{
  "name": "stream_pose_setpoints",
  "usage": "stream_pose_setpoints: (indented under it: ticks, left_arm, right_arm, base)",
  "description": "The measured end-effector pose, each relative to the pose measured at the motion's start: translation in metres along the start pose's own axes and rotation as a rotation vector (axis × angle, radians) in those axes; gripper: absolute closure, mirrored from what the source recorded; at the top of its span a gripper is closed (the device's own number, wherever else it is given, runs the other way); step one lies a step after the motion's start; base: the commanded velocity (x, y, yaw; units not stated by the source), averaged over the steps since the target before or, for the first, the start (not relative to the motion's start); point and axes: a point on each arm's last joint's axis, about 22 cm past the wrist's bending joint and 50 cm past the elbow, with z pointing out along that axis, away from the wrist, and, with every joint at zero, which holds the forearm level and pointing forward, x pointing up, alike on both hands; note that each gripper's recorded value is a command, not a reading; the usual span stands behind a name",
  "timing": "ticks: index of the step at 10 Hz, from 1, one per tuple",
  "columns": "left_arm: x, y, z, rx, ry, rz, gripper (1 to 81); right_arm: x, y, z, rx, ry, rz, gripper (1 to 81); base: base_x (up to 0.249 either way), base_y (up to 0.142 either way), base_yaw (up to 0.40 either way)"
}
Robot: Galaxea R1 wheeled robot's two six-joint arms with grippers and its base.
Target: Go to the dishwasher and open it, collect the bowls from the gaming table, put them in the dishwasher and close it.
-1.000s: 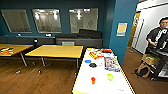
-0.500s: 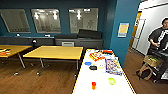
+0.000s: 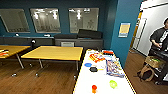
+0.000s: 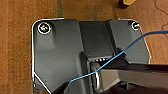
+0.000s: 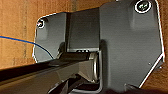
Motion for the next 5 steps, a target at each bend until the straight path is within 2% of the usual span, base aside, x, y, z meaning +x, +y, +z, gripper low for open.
stream_pose_setpoints:
  ticks: [3,5]
  left_arm:
    - [-0.025,0.004,-0.002,-0.005,-0.033,-0.009,1.0]
    - [-0.019,0.010,-0.002,-0.026,-0.019,-0.010,1.0]
  right_arm:
    - [-0.009,0.007,-0.003,-0.002,-0.008,0.012,1.0]
    - [-0.004,0.002,-0.006,0.036,0.004,0.013,1.0]
  base:
    - [0.000,0.000,0.000]
    - [0.000,0.000,0.000]
